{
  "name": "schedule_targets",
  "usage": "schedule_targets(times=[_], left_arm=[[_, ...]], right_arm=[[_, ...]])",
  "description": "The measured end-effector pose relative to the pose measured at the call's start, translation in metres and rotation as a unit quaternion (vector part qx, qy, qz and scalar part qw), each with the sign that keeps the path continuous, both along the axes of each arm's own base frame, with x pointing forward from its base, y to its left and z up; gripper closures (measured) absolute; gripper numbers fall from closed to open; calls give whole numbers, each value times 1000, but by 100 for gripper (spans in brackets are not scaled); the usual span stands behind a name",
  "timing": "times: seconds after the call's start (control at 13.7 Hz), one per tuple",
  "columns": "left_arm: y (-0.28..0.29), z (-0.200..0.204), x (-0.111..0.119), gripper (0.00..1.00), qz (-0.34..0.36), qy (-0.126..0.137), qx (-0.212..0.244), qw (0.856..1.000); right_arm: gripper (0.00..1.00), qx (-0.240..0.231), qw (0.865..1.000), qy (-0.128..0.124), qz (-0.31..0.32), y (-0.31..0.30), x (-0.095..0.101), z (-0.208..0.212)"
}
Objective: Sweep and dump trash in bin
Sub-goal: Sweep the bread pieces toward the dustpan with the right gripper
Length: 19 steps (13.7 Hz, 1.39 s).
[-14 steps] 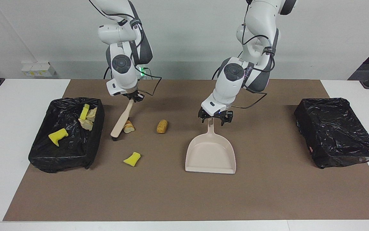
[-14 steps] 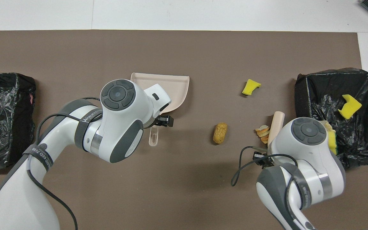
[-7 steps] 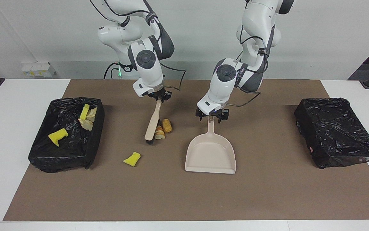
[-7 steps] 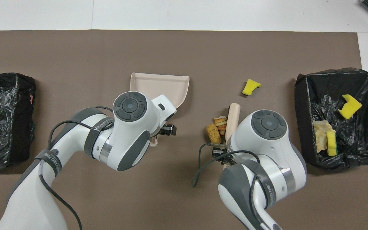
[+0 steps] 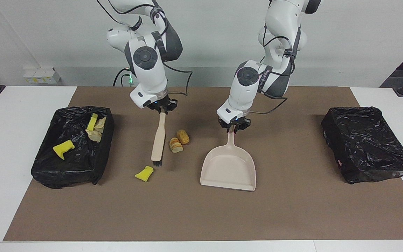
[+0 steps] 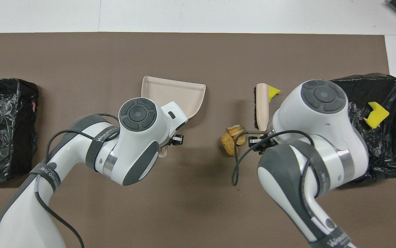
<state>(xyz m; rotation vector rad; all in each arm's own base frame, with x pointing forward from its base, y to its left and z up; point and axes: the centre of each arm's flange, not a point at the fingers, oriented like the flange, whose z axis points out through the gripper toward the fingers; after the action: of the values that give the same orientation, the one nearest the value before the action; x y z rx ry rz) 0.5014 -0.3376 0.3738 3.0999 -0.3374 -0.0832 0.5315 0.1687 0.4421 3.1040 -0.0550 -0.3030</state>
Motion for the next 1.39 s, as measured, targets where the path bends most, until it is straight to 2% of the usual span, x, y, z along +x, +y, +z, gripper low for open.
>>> schedule_targets(times=[0.15, 0.29, 0.51, 0.66, 0.8, 0.95, 1.09, 1.39], left_arm=[[1, -1, -1, 68, -20, 1, 7, 1000], [3, 2, -1, 68, -36, 2, 12, 999], [24, 28, 1, 68, -111, 5, 20, 994], [58, 59, 7, 68, -177, 10, 22, 984], [98, 90, 10, 68, -247, 15, 22, 969], [132, 108, 9, 68, -315, 31, 19, 948], [144, 107, 10, 68, -378, 39, 27, 924], [163, 96, 13, 68, -472, 58, 23, 880]], right_arm=[[74, 3, 999, -19, 45, -49, 25, -14], [74, -22, 995, -35, 89, -81, 47, -28], [74, -48, 992, -36, 108, -97, 78, -49], [74, -49, 992, -33, 116, -108, 96, -64], [74, -46, 992, -32, 116, -115, 104, -78], [74, -44, 991, -17, 122, -112, 101, -95], [74, -43, 989, 4, 140, -91, 88, -102], [74, -53, 984, 64, 155, -43, 34, -107]])
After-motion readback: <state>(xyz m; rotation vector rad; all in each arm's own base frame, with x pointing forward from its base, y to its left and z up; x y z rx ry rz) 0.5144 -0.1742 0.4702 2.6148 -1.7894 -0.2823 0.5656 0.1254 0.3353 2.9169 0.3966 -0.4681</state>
